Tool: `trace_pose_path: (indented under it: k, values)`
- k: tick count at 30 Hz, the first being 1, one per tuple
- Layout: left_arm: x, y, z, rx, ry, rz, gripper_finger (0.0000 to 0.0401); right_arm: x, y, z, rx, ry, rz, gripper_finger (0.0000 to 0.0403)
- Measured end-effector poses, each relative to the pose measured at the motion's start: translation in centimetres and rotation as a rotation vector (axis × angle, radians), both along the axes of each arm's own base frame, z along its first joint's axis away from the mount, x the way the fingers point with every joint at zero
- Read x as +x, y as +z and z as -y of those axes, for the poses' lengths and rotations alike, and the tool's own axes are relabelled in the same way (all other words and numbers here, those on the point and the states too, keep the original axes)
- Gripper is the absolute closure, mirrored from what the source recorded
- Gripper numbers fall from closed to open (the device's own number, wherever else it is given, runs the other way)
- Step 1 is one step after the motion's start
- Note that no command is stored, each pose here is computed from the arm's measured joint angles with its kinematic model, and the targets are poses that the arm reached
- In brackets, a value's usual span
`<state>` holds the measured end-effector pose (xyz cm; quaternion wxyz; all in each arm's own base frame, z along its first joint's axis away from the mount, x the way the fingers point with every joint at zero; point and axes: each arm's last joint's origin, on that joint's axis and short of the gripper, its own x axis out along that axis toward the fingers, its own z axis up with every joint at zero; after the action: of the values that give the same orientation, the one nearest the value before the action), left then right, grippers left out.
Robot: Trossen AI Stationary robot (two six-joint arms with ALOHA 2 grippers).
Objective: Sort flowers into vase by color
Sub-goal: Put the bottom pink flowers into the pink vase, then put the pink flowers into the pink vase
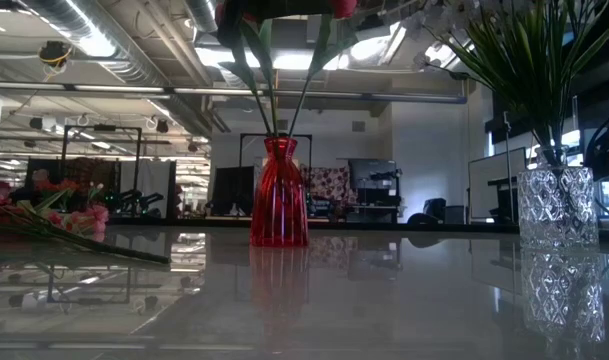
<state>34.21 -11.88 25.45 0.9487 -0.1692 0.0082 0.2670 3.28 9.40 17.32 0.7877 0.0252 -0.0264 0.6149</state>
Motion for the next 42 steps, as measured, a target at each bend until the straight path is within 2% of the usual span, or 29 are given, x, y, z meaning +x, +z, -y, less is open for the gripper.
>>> trace_pose_path:
  k: [8, 14, 21, 28, 37, 42]
  values:
    - [0.1, 0.0, -0.2, 0.004, 0.006, -0.002, 0.0319, 0.1, -0.2, 0.1, -0.077, -0.063, -0.033, 0.0227]
    - [0.1, 0.0, -0.2, 0.006, 0.006, -0.006, 0.0319, -0.1, 1.2, 0.5, -0.072, -0.036, -0.091, 0.0174]
    - [0.0, -0.2, -0.3, 0.015, 0.007, -0.028, 0.0319, -0.3, 1.9, 0.9, -0.109, -0.028, -0.207, 0.0162]
    - [-0.2, -1.1, -0.3, 0.011, 0.014, -0.098, 0.0319, -0.5, 3.2, 2.1, -0.179, -0.102, -0.355, 0.0162]
    - [-0.5, -1.9, -0.5, -0.016, 0.029, -0.15, 0.0319, -0.9, 5.0, 2.8, -0.093, -0.099, -0.589, 0.0162]
    - [-0.5, -2.1, -0.5, -0.016, 0.031, -0.167, 0.0319, -1.5, 6.4, 4.2, -0.126, -0.091, -0.761, 0.0162]
